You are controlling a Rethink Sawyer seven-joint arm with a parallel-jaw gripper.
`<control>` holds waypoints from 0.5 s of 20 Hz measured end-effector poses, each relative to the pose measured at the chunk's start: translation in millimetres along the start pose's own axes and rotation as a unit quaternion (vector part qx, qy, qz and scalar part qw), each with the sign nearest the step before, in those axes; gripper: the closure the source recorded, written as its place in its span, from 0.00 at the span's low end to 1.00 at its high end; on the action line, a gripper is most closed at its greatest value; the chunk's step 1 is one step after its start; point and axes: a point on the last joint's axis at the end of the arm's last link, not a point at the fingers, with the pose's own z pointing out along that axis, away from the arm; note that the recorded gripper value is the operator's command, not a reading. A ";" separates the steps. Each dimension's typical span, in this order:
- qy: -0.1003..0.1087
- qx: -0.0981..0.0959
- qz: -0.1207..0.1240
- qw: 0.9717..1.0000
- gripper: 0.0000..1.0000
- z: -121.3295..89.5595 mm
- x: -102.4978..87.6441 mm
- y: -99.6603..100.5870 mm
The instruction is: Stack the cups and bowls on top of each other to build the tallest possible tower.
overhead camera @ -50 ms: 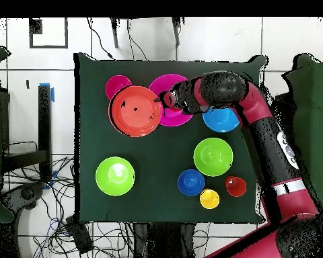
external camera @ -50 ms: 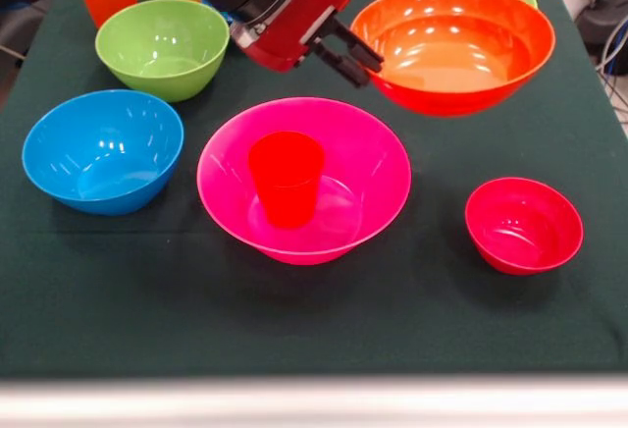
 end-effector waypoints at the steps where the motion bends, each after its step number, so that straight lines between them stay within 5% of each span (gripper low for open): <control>1: 0.001 0.001 -0.003 1.000 1.00 -1.3 -1.7 -2.0; 10: 0.008 0.013 -0.031 0.999 1.00 -11.4 -17.2 -21.0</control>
